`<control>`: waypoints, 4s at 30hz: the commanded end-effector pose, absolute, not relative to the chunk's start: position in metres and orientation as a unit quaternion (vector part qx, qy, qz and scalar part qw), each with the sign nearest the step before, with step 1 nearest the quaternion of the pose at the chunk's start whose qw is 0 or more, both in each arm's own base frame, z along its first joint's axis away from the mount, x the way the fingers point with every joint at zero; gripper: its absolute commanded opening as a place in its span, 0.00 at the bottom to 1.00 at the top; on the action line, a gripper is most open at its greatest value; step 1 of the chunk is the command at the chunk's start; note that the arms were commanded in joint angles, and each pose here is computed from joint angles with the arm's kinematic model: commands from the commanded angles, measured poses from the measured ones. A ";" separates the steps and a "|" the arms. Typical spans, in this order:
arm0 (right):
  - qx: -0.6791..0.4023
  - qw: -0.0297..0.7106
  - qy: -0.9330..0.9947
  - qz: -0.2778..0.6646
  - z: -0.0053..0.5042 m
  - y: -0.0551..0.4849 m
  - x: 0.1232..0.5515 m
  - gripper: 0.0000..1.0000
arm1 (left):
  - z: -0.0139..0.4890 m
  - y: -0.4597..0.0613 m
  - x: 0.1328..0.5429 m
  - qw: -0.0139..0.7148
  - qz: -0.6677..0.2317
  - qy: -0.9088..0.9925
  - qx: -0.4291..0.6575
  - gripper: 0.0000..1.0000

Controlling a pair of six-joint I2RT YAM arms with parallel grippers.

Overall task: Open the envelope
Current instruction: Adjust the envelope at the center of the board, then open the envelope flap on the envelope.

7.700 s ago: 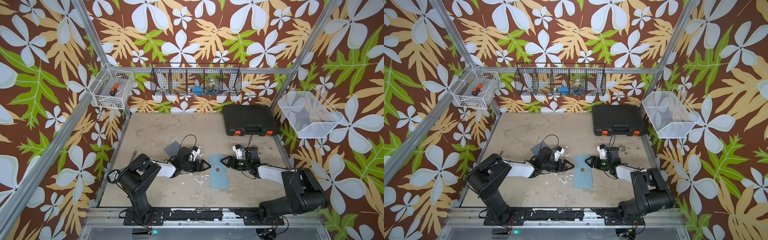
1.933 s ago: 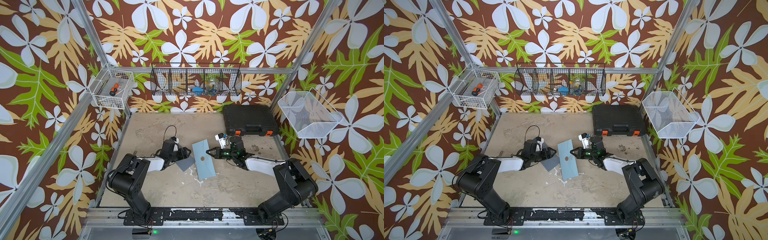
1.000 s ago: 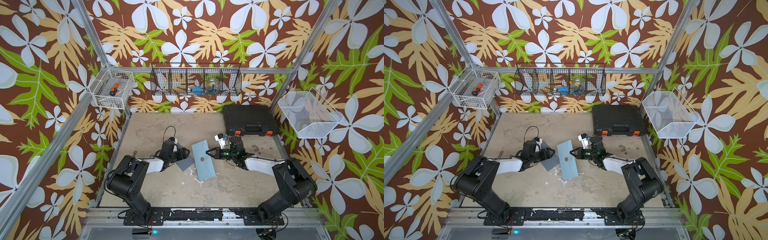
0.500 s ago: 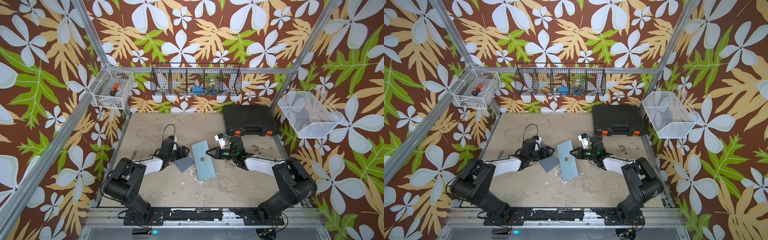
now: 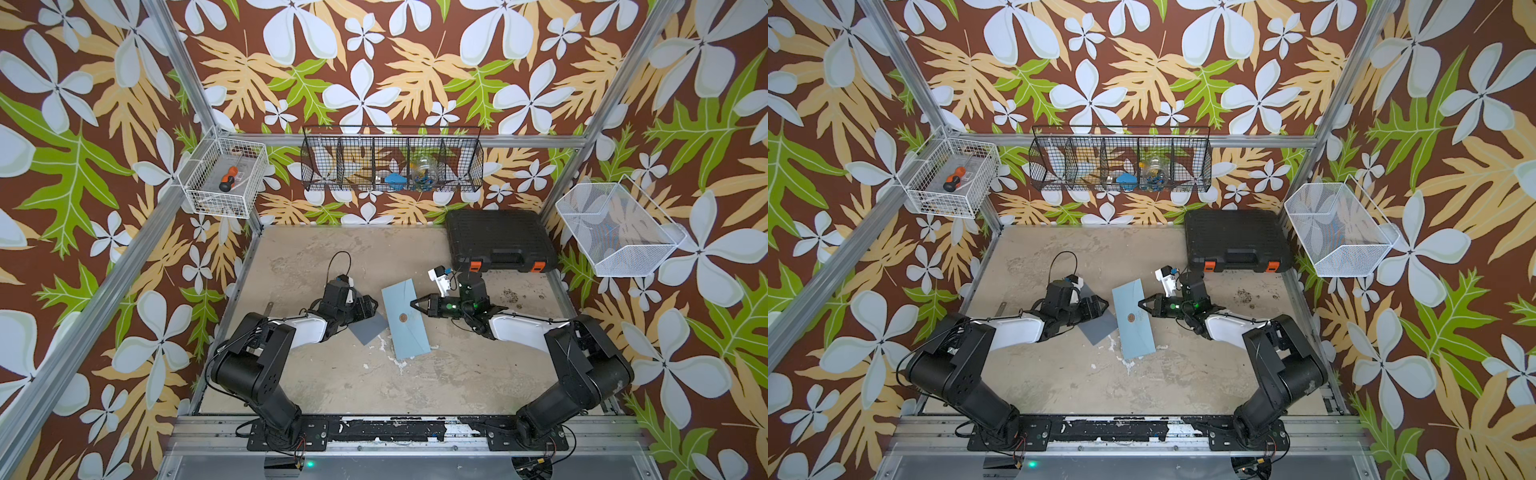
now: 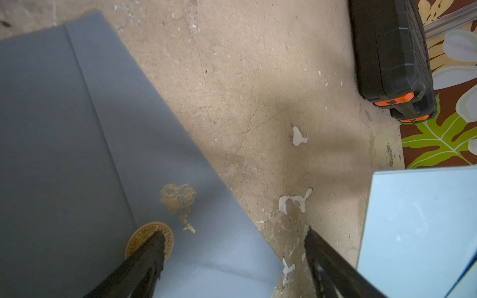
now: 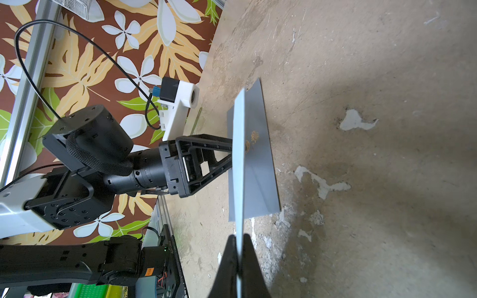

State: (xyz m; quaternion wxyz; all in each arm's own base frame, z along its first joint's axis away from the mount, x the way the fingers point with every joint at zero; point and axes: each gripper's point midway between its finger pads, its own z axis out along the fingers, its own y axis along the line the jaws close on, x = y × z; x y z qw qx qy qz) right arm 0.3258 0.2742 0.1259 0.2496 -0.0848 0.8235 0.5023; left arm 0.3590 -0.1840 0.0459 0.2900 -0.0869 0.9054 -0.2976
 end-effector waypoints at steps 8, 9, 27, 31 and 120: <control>-0.102 0.265 0.815 0.506 0.136 0.283 0.332 0.00 | 0.051 -0.189 0.354 0.288 -0.328 0.896 -0.081 0.86; -0.103 0.265 0.814 0.506 0.135 0.284 0.333 0.00 | 0.054 -0.190 0.353 0.291 -0.338 0.891 -0.080 0.86; -0.117 0.243 0.816 0.511 0.116 0.307 0.359 0.00 | 0.037 -0.183 0.347 0.244 -0.414 0.871 -0.106 0.87; -0.115 0.220 0.816 0.523 0.105 0.316 0.364 0.00 | 0.039 -0.185 0.342 0.245 -0.432 0.861 -0.108 0.87; -0.254 0.303 0.692 0.604 0.241 0.283 0.319 0.00 | 0.229 -0.242 0.312 0.330 -0.658 0.672 0.087 0.68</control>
